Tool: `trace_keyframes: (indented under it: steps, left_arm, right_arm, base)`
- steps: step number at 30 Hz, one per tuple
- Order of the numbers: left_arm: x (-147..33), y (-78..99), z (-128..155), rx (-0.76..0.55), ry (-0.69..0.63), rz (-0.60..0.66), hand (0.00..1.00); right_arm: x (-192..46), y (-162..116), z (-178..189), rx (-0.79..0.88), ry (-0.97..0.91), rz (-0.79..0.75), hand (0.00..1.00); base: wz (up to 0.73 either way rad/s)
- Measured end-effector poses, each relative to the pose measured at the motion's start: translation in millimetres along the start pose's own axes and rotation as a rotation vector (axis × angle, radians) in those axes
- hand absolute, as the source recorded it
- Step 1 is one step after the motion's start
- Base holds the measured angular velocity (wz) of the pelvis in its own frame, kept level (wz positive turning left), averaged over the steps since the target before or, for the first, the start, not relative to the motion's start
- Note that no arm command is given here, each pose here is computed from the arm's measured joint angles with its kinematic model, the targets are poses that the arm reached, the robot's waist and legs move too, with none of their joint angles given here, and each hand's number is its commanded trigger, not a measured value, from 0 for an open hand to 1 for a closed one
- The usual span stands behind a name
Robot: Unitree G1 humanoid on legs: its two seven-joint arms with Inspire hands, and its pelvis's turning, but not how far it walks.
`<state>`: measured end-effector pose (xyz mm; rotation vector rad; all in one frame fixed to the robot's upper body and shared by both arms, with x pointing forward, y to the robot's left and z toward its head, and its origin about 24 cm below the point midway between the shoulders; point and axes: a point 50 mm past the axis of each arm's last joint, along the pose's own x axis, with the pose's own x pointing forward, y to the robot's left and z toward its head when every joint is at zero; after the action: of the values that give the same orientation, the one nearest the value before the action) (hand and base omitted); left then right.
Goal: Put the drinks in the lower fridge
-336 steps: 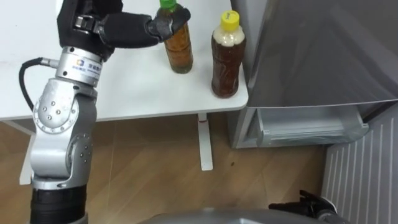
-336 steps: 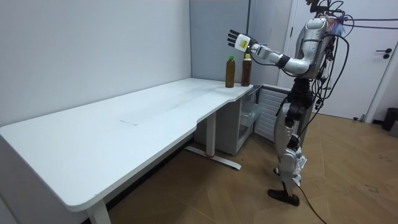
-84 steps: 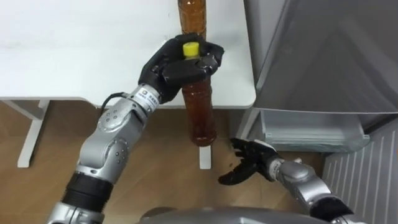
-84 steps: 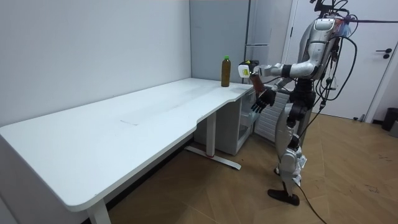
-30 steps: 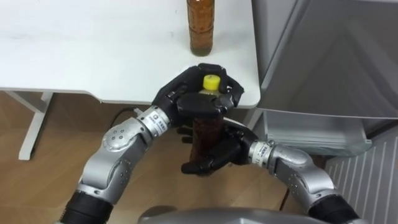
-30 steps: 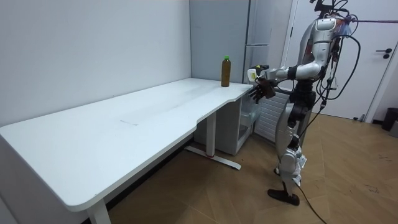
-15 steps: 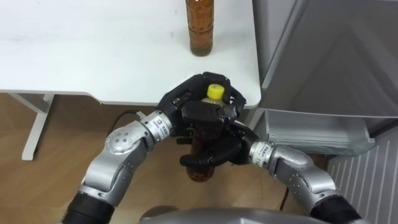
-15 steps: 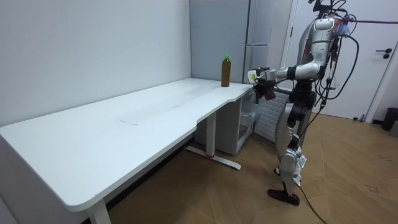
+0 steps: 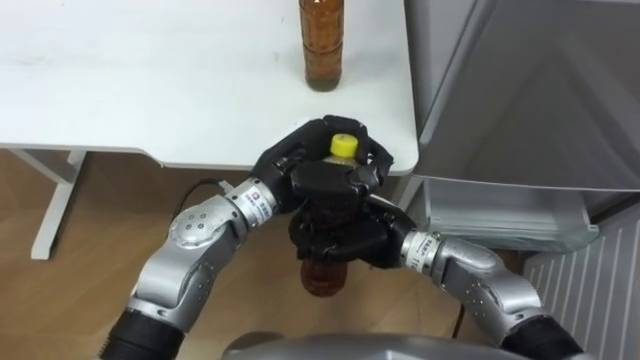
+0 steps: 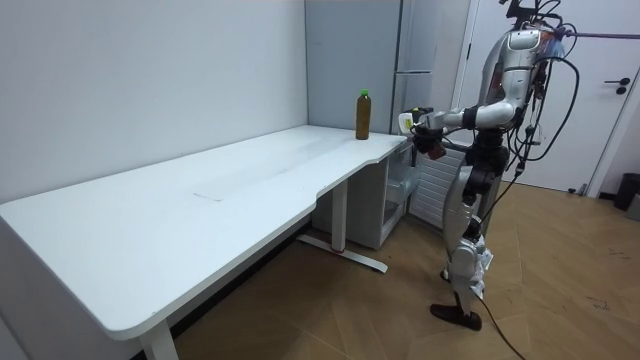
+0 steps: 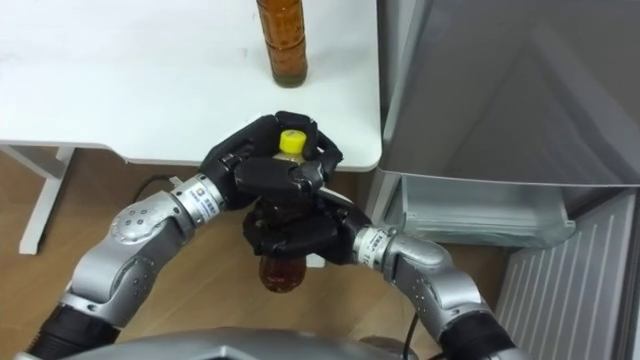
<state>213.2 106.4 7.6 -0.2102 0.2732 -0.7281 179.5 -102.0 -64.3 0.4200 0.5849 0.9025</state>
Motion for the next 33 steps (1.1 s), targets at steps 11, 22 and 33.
trace_keyframes:
  steps: [11,22,33]
  left_arm:
    - [-0.5,0.5,3.0,0.001,-0.013,0.002,0.0]
    - [0.1,-8.2,41.2,0.087,-0.198,-0.02,0.0]
    - [-5.7,-22.7,73.7,0.157,-0.336,-0.072,0.0]
  right_arm:
    - [-0.8,1.1,-0.3,0.017,-0.02,0.011,1.0]
    - [-7.3,1.2,-12.3,0.036,0.028,-0.002,1.0]
    - [-14.3,1.7,-23.3,0.049,0.067,-0.015,1.0]
  base:
    - [0.0]
    - [0.0]
    - [-0.01]
